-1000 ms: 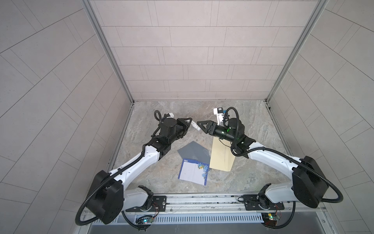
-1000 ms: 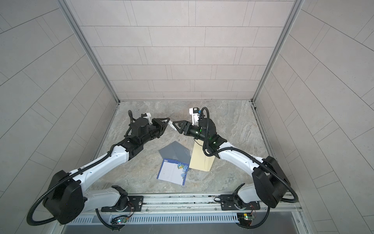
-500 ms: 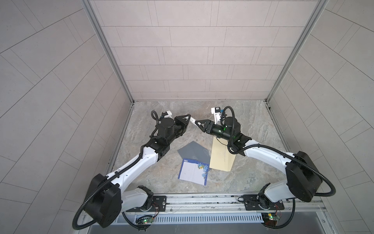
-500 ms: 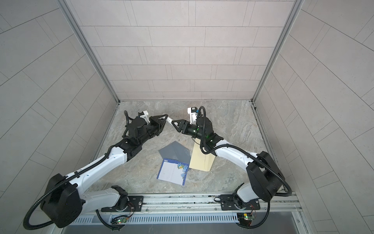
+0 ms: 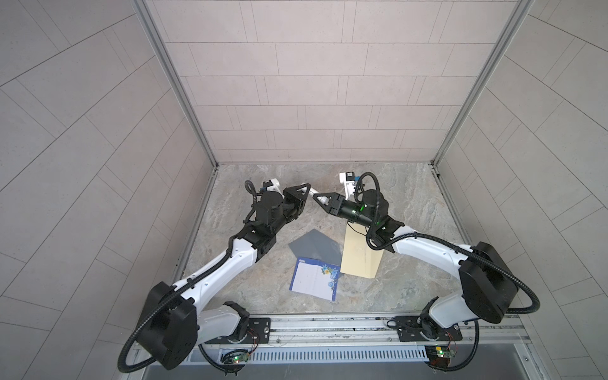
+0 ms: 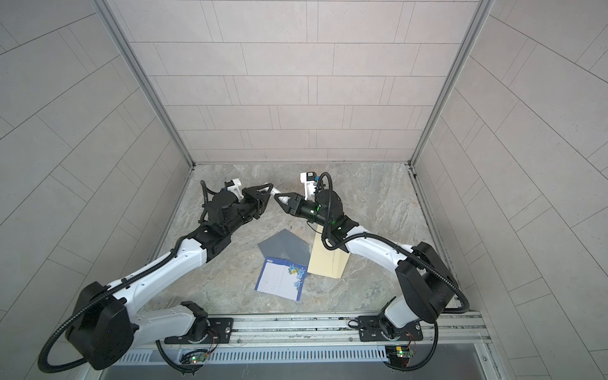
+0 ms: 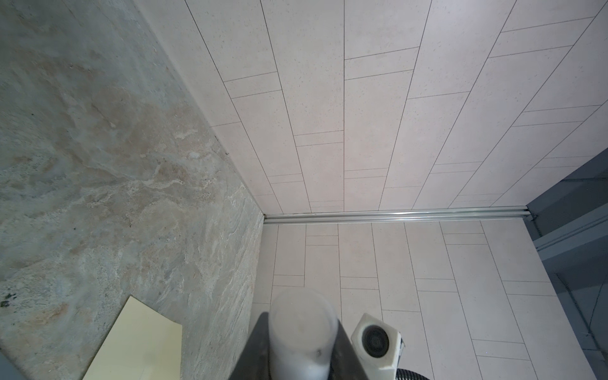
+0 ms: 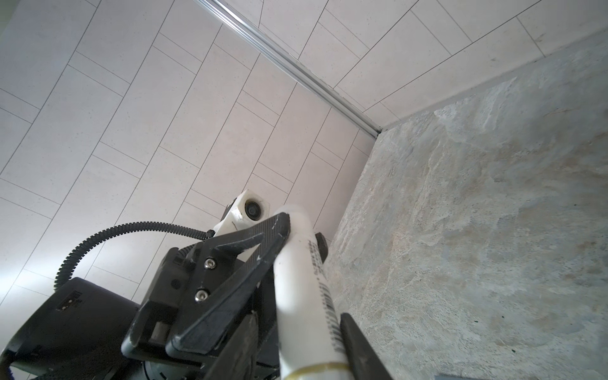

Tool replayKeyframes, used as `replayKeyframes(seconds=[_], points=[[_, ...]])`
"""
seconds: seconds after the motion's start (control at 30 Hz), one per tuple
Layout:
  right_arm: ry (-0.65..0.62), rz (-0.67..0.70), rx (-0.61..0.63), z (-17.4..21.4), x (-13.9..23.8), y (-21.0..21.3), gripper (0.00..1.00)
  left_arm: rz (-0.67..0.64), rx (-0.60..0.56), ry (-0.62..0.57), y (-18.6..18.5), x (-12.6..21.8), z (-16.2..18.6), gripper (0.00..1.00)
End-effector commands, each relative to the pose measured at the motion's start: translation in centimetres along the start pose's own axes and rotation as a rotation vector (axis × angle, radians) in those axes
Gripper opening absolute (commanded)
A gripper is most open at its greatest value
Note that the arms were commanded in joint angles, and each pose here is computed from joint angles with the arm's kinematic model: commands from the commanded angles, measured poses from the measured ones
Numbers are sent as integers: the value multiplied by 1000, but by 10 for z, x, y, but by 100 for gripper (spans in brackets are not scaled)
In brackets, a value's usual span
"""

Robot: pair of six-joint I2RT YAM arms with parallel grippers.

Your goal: Place the letter into the envelope and seal it

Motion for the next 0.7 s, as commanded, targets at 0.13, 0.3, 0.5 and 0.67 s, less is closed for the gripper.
replayKeyframes(seconds=[0.13, 0.3, 0.5, 0.67], points=[[-18, -62, 19, -7, -8, 17, 19, 24, 20, 5, -2, 2, 1, 0], [19, -4, 60, -6, -9, 16, 0, 2, 13, 5, 3, 5, -1, 21], [172, 42, 120, 7, 3, 21, 0, 2, -23, -22, 2, 18, -25, 64], [290, 63, 143, 14, 23, 24, 0, -37, -75, 11, 10, 25, -33, 69]])
Point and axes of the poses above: each gripper's point midway between its finger pads, its own x axis back along the fingers, its own y axis along the line the jaws close on, z = x × y, the point moved 3 cm from there along x, back along the fingers, and after that the axes turned 9 degrees about -x, right-handed, at the moved point
